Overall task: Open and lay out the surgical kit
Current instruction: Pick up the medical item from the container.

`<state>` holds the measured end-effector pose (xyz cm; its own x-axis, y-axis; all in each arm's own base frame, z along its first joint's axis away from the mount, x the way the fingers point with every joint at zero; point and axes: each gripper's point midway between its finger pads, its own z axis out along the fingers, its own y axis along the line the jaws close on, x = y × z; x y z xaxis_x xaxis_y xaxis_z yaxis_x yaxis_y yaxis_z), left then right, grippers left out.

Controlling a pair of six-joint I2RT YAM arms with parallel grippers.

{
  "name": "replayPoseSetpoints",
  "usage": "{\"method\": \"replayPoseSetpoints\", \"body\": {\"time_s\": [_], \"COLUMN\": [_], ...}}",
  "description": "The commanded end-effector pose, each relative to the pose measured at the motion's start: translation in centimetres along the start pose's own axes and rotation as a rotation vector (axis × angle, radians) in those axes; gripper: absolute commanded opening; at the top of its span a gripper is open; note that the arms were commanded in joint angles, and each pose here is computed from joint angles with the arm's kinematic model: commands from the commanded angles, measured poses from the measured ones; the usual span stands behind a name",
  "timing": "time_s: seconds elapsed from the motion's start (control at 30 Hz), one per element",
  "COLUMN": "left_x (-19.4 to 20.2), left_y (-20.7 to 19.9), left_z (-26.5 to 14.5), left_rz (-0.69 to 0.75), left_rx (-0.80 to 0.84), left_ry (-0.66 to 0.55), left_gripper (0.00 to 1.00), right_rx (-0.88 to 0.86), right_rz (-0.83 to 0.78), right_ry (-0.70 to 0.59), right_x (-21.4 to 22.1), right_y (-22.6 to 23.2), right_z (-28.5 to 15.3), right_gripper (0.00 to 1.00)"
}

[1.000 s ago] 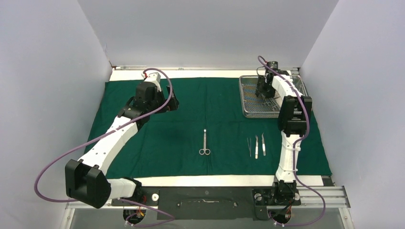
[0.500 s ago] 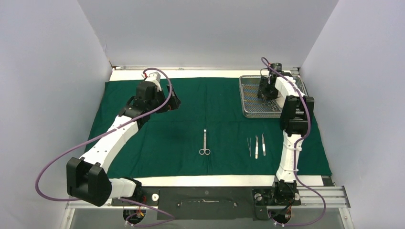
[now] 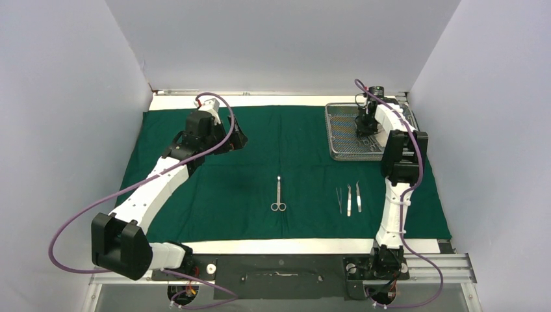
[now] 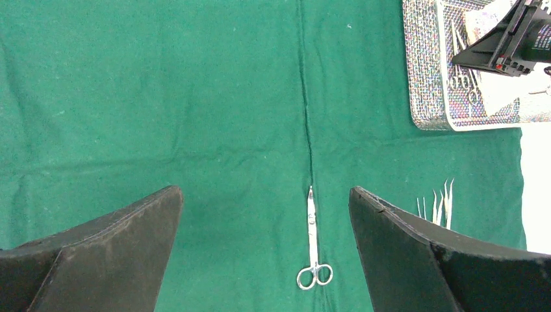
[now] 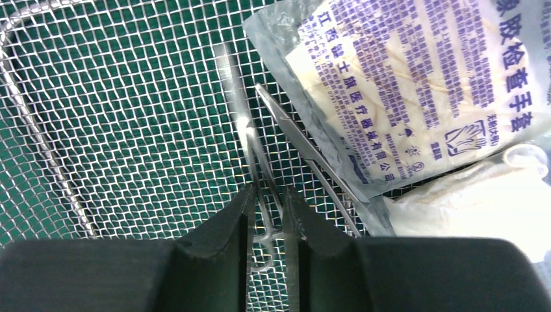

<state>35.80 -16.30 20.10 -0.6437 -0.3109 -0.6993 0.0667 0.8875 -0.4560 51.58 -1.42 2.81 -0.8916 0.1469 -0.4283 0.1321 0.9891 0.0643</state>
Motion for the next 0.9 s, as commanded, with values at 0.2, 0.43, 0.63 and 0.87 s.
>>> {"method": "replayPoseSetpoints", "body": {"time_s": [0.2, 0.43, 0.63, 0.87], "left_x": [-1.0, -0.9, -0.9, -1.1], "left_y": [-0.5, -0.3, -0.3, -0.6], "left_z": [-0.1, -0.2, -0.2, -0.2], "left_rz": [0.010, 0.016, 0.017, 0.017], "left_rx": [0.031, 0.025, 0.025, 0.031], "left_ry": [-0.043, -0.043, -0.041, -0.041], "left_gripper": [0.98, 0.98, 0.98, 0.98], "right_rx": [-0.010, -0.030, -0.029, -0.044], "right_rz": [-0.015, -0.015, -0.009, 0.014], "right_ry": [-0.010, -0.065, -0.075, -0.111], "right_x": [-0.1, -1.8, -2.1, -3.3], "right_y": [1.9, 2.3, 2.4, 2.8], "right_z": [-0.4, -1.7, -2.2, -3.8], "right_gripper": [0.05, 0.05, 0.05, 0.05]}}
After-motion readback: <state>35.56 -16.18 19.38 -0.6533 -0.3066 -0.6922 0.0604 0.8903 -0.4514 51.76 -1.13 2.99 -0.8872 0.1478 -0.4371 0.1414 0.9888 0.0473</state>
